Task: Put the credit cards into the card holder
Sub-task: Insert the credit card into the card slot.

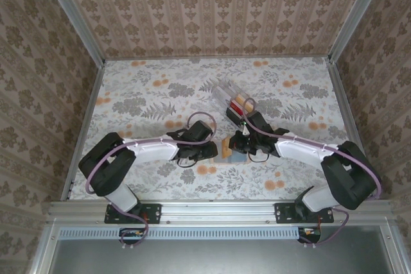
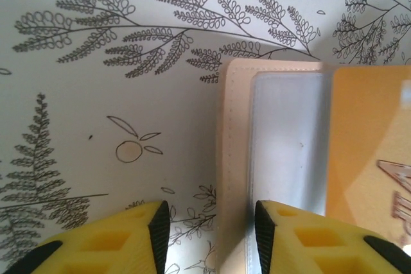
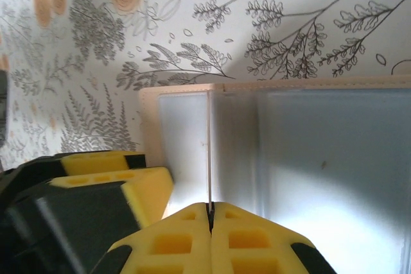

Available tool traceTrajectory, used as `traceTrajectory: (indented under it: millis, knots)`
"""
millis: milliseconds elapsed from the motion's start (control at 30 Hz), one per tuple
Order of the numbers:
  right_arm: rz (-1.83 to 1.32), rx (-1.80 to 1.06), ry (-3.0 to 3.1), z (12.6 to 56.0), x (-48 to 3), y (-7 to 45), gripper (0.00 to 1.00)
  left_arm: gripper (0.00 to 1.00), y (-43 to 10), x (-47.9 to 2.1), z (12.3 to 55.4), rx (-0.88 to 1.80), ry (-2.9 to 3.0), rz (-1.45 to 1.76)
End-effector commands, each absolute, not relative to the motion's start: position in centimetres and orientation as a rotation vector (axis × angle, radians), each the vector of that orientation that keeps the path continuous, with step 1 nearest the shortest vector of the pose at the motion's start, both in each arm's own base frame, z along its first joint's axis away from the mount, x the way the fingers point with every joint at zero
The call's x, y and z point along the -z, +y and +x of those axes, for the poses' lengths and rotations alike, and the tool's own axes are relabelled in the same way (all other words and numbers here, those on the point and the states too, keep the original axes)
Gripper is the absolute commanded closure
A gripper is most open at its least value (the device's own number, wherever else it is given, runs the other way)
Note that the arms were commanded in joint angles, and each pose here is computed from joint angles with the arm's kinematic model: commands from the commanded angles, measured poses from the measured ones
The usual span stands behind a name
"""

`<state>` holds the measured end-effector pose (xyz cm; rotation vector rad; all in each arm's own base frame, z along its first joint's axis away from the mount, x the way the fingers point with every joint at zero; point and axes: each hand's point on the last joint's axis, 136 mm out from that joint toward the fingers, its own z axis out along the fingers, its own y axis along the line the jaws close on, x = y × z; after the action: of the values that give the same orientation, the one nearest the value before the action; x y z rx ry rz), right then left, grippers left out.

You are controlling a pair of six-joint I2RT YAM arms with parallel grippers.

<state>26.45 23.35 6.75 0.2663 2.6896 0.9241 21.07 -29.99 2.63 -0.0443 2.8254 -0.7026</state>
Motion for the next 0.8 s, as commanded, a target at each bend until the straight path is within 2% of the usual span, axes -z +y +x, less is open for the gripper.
traceTrajectory:
  millis: [0, 133, 400, 767]
  knots:
    - [0.316, -0.890, 2.686, 26.0, -6.8, 21.8, 0.93, 0.63, -30.6, -2.3, 20.8, 0.693, 2.849, 0.011]
    - [0.328, -0.904, 2.691, 25.8, -6.2, 21.3, 0.93, 0.70, -30.4, -1.9, 20.8, 0.668, 2.865, 0.014]
    - [0.273, -0.963, 2.710, 25.5, -4.6, 22.2, 0.93, 0.75, -30.1, -1.2, 20.6, 0.601, 2.899, 0.051]
    - [0.176, -0.970, 2.709, 24.7, -2.3, 22.1, 0.93, 0.76, -29.4, -0.5, 20.2, 0.537, 2.922, 0.045]
